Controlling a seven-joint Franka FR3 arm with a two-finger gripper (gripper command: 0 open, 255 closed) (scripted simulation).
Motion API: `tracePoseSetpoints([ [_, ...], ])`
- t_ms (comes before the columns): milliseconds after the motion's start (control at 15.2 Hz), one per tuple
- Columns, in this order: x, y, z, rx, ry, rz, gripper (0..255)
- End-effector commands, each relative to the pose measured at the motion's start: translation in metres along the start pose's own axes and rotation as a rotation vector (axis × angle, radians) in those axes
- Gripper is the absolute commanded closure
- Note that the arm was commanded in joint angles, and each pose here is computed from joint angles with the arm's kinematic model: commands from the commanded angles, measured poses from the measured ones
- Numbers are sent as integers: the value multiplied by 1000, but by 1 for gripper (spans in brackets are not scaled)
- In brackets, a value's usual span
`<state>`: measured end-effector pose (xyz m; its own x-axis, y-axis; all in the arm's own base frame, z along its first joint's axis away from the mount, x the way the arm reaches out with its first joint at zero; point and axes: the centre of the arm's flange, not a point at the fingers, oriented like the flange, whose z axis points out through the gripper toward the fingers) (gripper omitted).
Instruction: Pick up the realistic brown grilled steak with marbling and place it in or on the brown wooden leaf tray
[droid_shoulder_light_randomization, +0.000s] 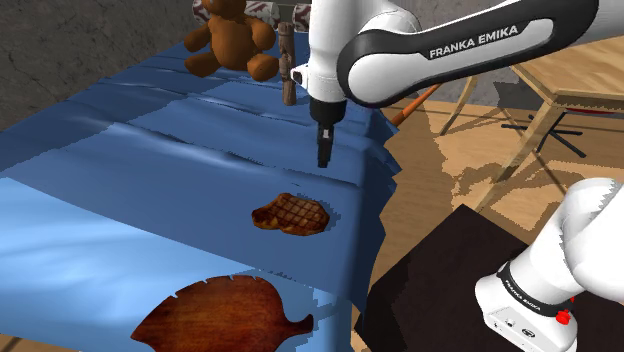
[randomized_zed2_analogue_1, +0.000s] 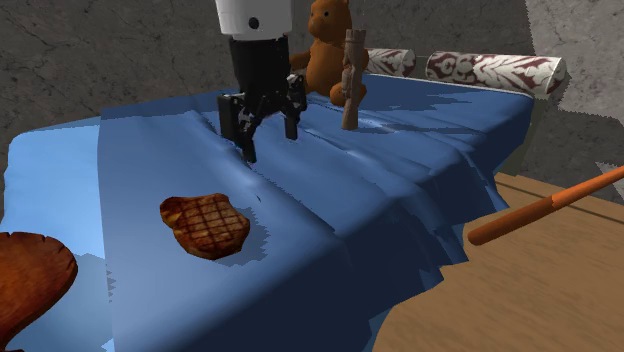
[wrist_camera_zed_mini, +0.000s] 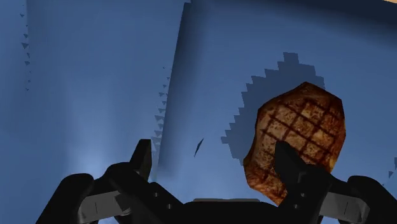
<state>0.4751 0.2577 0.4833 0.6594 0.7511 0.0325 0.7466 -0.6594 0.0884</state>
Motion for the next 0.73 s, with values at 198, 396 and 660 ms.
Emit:
tracePoseSetpoints([
  [198,47,-38,20,-2,12,-142,0],
  [396,72,-65,32,-3,19,-227,0],
  [660,103,-104,49,-5,28,-339,0],
])
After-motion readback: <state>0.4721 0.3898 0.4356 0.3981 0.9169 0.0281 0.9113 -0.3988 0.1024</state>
